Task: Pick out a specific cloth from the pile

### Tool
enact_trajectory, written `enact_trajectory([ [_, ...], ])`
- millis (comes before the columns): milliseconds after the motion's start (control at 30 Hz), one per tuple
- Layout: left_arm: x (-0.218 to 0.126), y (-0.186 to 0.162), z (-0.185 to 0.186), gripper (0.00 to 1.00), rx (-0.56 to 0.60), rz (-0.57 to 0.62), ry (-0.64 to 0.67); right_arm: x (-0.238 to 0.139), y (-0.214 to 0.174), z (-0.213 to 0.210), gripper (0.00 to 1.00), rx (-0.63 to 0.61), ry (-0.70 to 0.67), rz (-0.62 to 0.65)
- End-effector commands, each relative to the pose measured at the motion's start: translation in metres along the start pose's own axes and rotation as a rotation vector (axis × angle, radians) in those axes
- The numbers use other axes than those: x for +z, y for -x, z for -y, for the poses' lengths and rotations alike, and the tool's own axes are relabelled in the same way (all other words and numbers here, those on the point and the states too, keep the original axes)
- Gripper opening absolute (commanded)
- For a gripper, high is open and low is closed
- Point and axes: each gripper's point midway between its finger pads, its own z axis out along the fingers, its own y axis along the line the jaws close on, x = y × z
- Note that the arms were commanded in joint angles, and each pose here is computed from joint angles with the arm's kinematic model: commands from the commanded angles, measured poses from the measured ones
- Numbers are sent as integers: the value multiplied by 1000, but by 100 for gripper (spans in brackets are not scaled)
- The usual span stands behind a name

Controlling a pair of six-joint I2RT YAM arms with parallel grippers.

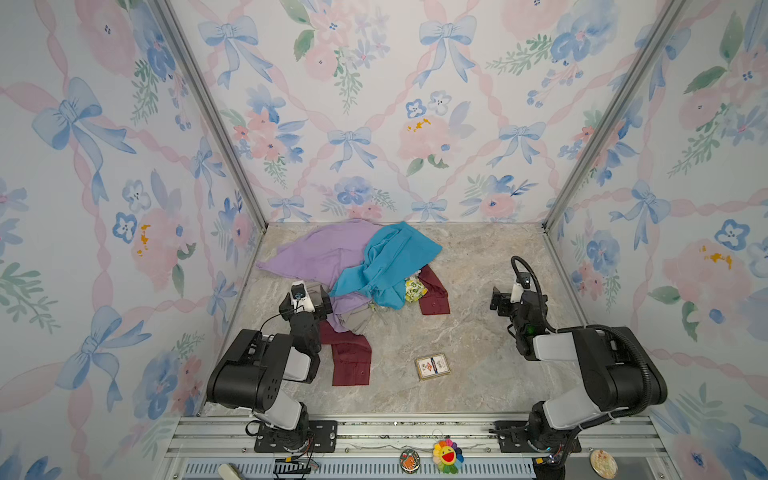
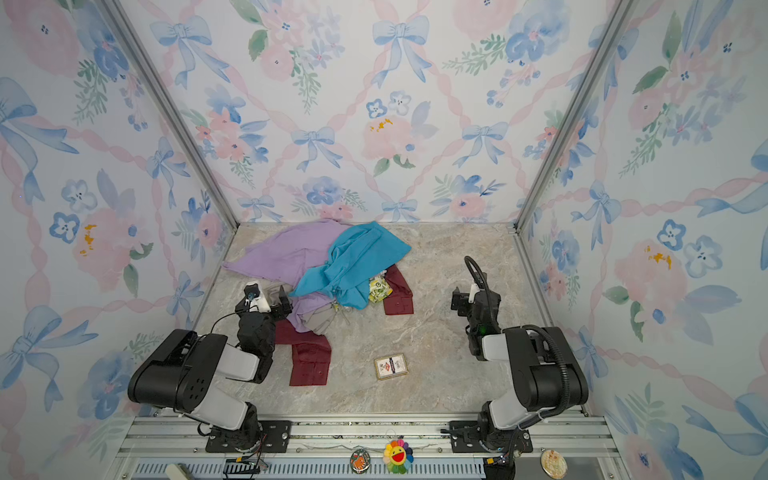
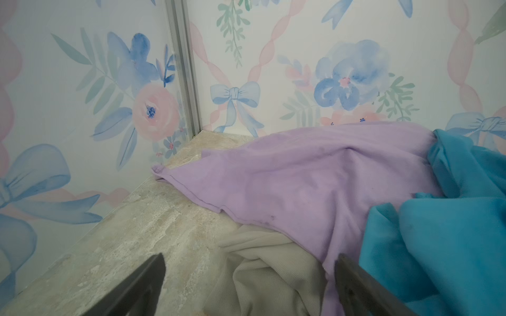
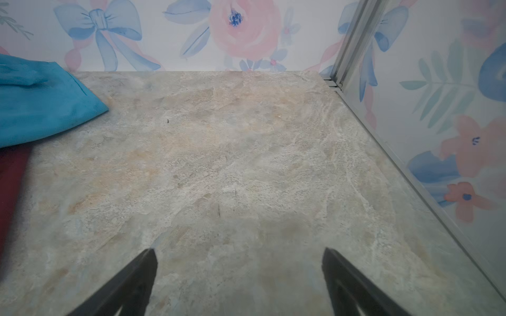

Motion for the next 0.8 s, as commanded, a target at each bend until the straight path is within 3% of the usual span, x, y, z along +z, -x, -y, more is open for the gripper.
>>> enact_trajectory([
  [0,0,3,7,98,32,13,-37,1,12,0,97,3,1,32],
  [767,3,0,13,98,37,-1,-77,1,12,0,97,6,7,28],
])
